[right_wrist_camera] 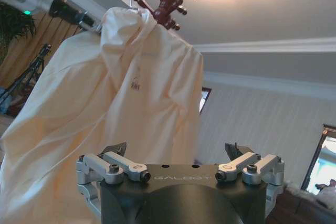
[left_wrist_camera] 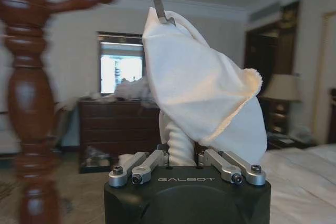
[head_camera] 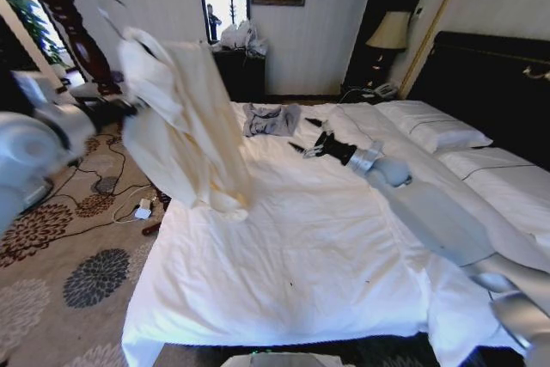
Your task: Pick up the clothes from the bed and hang them on the clothes hanger.
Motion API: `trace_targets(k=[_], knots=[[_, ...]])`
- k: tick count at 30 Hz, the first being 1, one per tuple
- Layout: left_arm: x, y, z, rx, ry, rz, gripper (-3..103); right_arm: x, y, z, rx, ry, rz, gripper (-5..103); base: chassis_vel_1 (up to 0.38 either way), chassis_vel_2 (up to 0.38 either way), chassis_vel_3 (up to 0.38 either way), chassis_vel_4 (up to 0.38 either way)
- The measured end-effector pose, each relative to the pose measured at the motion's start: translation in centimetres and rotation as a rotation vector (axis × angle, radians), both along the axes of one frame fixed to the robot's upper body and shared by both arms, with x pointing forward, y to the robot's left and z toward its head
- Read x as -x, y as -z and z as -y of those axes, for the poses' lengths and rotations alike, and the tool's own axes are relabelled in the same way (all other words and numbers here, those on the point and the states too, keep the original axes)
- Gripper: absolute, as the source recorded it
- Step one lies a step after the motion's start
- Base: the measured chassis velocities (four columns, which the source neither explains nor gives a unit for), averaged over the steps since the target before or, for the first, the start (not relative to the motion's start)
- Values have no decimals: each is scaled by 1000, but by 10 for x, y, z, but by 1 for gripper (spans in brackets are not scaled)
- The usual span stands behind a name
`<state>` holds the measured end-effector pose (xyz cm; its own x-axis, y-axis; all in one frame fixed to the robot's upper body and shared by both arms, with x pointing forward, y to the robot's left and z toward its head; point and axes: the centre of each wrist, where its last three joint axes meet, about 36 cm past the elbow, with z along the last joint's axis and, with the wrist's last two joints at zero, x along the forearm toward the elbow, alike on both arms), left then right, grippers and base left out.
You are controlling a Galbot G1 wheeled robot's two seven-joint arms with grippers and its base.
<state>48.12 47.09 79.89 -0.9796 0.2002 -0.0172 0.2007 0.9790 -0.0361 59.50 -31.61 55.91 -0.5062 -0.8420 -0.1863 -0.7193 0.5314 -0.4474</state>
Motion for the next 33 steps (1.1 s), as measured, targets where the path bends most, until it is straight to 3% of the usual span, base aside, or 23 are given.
trace_targets(k=[12, 33], knots=[[-19, -29, -38, 99, -44, 27, 18, 17, 23, 14, 18, 16, -8, 100, 0, 0, 0, 0], [-95, -41, -35, 177, -29, -15, 18, 26, 31, 25, 41, 26, 7, 100, 0, 0, 0, 0]])
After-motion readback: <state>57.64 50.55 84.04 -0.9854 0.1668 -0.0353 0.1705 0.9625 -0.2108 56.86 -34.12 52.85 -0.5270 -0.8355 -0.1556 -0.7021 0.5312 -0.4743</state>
